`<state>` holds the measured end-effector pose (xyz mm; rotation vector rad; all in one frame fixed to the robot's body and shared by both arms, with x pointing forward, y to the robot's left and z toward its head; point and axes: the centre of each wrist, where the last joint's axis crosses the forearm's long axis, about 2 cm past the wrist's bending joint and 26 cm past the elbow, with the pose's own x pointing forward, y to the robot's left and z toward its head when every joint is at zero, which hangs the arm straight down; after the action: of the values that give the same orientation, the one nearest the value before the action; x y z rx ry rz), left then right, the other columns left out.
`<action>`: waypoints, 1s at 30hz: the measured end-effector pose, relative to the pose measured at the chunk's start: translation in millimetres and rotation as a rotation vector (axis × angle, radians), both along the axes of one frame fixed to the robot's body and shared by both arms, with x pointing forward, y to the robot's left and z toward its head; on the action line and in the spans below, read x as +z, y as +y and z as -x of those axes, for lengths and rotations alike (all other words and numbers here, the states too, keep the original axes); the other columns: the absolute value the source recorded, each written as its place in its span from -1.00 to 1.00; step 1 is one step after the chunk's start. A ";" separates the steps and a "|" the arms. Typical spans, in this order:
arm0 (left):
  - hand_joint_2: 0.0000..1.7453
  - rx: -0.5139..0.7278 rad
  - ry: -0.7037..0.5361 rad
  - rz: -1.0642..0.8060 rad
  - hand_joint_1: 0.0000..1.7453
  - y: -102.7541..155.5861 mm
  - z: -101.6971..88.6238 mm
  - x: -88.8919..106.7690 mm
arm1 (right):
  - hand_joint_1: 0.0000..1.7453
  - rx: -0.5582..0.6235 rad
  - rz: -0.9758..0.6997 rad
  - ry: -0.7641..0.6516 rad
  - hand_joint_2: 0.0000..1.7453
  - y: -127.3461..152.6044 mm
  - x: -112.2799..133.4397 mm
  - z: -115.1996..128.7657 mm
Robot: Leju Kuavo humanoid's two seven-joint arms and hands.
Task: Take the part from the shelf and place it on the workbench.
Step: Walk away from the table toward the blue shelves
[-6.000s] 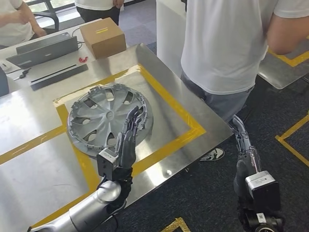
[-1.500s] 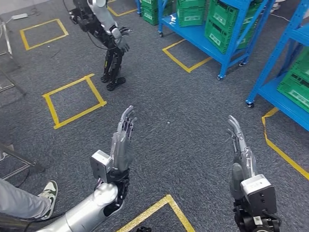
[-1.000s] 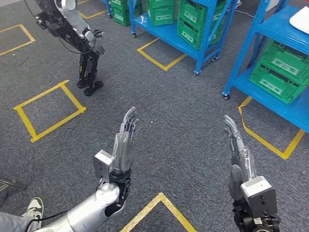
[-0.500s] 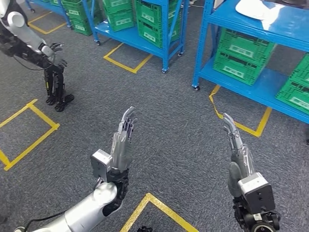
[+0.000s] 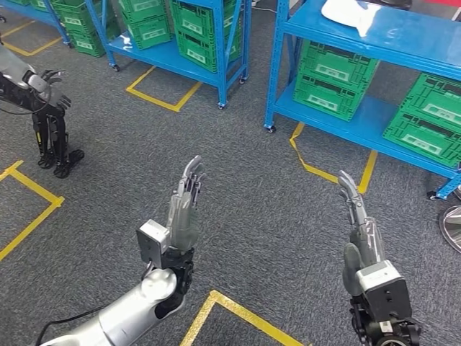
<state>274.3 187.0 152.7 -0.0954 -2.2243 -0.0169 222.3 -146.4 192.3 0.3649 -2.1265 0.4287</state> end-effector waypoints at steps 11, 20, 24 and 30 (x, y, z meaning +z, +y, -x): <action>-1.00 0.000 -0.003 0.001 -1.00 0.6 0.1 -0.3 | -1.00 -0.004 -0.006 -0.002 -1.00 0.8 -0.6 -0.5; -1.00 -0.001 0.008 0.011 -1.00 0.8 0.0 -0.5 | -1.00 -0.005 -0.007 -0.003 -1.00 1.3 -2.0 -1.0; -1.00 -0.002 0.017 0.018 -1.00 0.9 -0.1 -0.6 | -1.00 -0.006 -0.007 -0.004 -1.00 1.4 -2.5 -1.4; -1.00 -0.005 0.015 0.019 -1.00 0.8 -1.2 0.6 | -1.00 -0.009 -0.006 -0.002 -1.00 0.9 -4.4 -2.0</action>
<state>275.5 187.8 153.3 -0.1110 -2.2095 0.0018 224.3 -145.5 187.9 0.3584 -2.1308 0.4183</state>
